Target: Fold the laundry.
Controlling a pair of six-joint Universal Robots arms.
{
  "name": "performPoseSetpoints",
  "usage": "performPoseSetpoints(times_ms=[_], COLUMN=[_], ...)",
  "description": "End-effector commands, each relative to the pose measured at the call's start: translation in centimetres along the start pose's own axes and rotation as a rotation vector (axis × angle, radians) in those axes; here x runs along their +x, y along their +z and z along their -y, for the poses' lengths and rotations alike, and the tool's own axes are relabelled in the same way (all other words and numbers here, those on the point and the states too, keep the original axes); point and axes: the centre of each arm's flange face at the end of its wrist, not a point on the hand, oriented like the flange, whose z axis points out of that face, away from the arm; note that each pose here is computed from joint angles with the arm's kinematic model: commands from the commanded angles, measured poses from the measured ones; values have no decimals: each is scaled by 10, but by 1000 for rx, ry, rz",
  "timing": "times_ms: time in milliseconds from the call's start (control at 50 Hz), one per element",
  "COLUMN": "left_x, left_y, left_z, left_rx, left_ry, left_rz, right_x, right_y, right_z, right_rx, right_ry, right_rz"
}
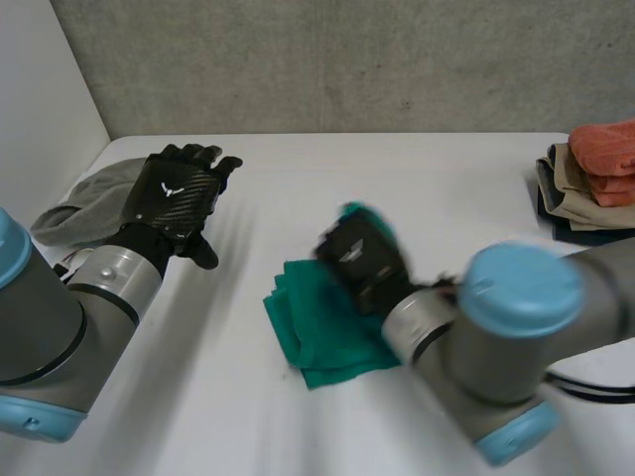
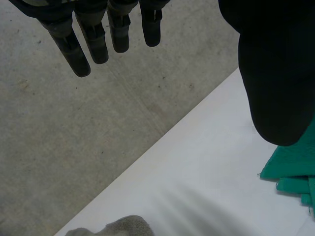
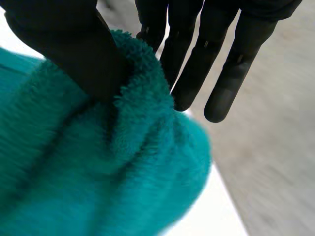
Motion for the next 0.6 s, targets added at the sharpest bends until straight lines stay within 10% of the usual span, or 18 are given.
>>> performPoseSetpoints(times_ms=[20, 320, 600], left_x=[0, 59, 121], left_y=[2, 32, 43], left_z=[1, 43, -30], left_rx=[7, 85, -302], left_ry=[-16, -251, -240], left_rz=[2, -156, -119], right_x=[-48, 97, 81], right_y=[-3, -26, 3], right_z=[-2, -11, -53], right_rx=[48, -37, -277], right_ry=[-46, 591, 719], right_rz=[212, -190, -70])
